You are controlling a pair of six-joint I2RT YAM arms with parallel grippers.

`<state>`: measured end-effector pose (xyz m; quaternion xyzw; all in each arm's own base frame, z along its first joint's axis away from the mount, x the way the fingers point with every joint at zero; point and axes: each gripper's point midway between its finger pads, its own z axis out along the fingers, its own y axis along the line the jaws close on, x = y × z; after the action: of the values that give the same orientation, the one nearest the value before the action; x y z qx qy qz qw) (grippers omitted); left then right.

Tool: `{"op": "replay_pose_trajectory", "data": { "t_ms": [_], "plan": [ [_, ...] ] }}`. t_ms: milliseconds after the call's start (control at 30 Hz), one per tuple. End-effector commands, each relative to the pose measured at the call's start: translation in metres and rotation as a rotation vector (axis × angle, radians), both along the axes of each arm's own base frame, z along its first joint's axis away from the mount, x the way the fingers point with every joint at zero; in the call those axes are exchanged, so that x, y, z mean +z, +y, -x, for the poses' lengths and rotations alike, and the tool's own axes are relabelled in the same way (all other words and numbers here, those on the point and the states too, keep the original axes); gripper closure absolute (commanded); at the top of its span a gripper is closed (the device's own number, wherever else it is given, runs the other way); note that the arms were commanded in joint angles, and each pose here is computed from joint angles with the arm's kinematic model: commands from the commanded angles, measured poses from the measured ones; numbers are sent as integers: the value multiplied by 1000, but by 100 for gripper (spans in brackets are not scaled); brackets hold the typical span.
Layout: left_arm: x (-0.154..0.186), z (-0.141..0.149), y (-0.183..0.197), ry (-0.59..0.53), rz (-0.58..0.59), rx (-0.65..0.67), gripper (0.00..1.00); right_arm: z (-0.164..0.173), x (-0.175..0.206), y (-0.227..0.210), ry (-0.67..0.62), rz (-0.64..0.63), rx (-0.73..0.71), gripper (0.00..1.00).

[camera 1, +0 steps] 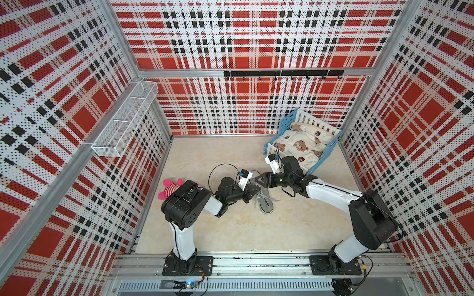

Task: Tie the shoes
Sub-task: Wrap the shoelace around the shoelace.

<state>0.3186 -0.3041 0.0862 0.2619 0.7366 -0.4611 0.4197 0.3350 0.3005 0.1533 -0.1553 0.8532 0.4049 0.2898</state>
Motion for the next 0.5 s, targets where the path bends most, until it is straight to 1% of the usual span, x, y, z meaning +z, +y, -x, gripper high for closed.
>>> {"op": "replay_pose_trajectory", "data": {
  "t_ms": [0, 133, 200, 233, 267, 333, 367, 400, 467],
  "plan": [
    [2, -1, -2, -42, -2, -30, 100, 5, 1, -15, -27, 42, -10, 34],
    [3, -2, -2, -49, -1, -31, 100, 9, -1, -31, -47, 72, -31, 32],
    [3, -2, -2, -48, -2, -32, 100, 10, 2, -35, -62, 72, -35, 33],
    [3, 0, -2, -50, -2, -38, 100, 9, 4, -35, -68, 68, -36, 36],
    [2, 1, -2, -50, -4, -41, 100, 9, 5, -34, -71, 61, -32, 42],
    [3, 1, -2, -57, -4, -44, 100, 7, 6, -27, -60, 41, -12, 58],
    [3, 2, -2, -59, -5, -47, 100, 6, 4, -24, -50, 34, -1, 60],
    [4, 2, -1, -59, -4, -45, 100, 4, 3, -21, -45, 31, 5, 60],
    [5, 1, -1, -58, -2, -43, 100, 2, 0, -20, -47, 40, 11, 55]
  ]
}}
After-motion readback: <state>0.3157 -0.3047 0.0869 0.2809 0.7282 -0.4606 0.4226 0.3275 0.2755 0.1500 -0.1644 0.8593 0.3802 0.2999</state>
